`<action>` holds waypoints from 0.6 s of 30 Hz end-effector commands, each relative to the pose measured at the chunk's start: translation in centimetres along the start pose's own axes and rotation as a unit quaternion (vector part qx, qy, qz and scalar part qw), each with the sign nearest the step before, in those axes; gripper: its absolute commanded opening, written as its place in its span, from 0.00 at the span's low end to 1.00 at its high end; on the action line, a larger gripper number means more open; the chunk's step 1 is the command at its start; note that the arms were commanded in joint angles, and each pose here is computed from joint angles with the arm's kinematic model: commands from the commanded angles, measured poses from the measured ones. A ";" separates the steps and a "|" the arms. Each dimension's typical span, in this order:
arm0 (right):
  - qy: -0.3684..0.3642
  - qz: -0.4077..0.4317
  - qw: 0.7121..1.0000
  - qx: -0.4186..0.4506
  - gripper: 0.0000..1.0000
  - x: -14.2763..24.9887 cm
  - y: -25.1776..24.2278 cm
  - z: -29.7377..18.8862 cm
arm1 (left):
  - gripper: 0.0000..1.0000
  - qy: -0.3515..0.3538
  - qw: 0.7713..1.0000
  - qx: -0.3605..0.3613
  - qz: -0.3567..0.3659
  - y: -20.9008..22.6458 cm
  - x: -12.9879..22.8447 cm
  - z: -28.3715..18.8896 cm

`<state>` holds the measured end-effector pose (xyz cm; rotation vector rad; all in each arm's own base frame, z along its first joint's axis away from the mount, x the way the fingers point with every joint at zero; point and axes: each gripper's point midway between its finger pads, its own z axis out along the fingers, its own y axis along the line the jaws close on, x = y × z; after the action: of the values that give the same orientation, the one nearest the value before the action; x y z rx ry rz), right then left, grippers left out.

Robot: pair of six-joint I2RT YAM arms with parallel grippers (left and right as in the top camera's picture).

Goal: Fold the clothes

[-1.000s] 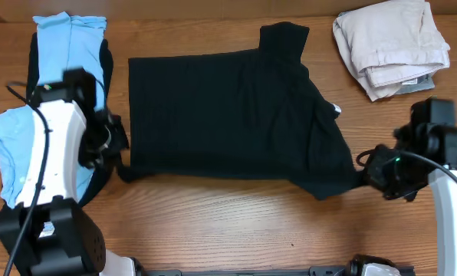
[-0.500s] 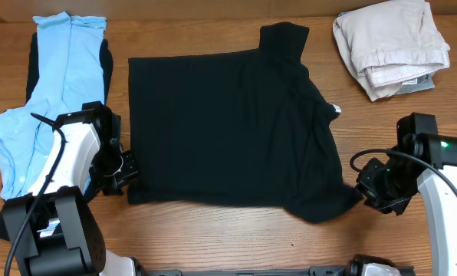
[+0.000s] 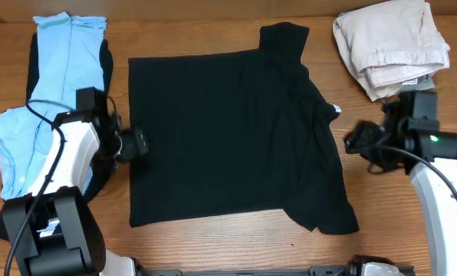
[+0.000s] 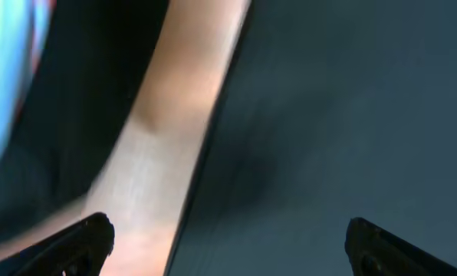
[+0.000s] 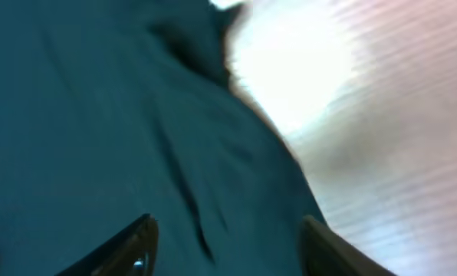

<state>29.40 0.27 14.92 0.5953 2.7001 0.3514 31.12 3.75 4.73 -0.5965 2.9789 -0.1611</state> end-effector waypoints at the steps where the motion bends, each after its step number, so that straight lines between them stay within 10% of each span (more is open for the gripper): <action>1: -0.001 -0.075 0.997 -0.022 0.63 -1.3 2.5 2.6 | 1.00 -0.067 0.993 0.073 0.062 -3.1 -3.3 -1.7; 12: -0.053 -0.116 0.992 0.001 0.61 -6.5 3.7 12.1 | 1.00 -0.106 0.987 0.085 0.085 -4.8 -4.9 -2.1; 18: -0.027 -0.120 0.992 -0.023 0.38 -5.8 4.0 14.7 | 1.00 -0.110 0.986 0.088 0.089 -5.1 -5.0 -2.1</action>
<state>41.09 3.12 4.78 0.2812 2.6588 0.2881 36.75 1.61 6.58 -0.3594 2.7827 -0.2995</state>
